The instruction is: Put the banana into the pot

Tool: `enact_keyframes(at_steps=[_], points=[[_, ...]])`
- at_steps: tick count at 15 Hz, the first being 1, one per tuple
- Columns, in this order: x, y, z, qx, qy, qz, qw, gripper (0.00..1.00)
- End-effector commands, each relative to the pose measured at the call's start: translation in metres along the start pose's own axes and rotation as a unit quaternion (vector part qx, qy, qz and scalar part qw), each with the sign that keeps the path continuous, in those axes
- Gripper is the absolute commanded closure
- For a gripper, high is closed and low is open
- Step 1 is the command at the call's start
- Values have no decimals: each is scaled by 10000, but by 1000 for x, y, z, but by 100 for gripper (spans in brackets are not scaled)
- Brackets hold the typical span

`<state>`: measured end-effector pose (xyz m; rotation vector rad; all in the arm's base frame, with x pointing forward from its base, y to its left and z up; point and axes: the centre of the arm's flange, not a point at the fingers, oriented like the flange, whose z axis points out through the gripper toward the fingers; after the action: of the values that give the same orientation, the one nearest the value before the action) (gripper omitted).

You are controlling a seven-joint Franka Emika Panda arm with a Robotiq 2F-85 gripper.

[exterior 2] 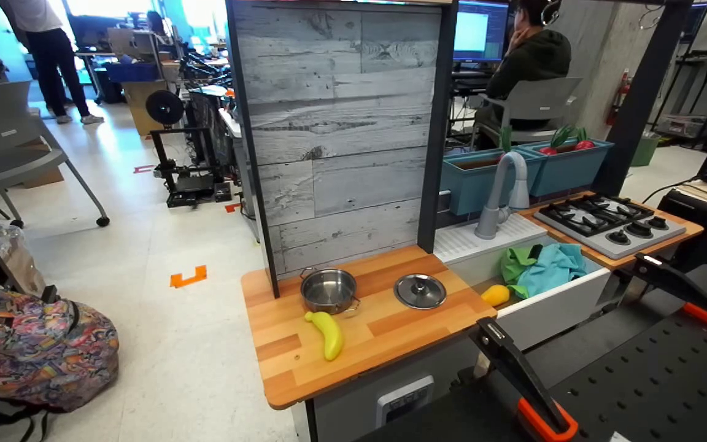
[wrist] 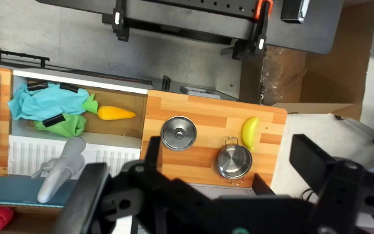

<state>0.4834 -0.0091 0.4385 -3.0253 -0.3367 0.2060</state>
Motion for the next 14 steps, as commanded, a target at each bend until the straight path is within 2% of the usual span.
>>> enact_keyframes(at_steps=[1,3,4,7,13,14], points=[[42,-15,47,-318,-166,-220,9991,0],[59,-19,65,-495,-414,-246,9976,0],[36,-18,58,-275,-309,-260,9988,0],[50,-20,76,-356,-484,-275,9978,0],[53,-19,72,-370,-434,-277,9980,0],[57,-23,77,-467,-374,-197,9980,0]])
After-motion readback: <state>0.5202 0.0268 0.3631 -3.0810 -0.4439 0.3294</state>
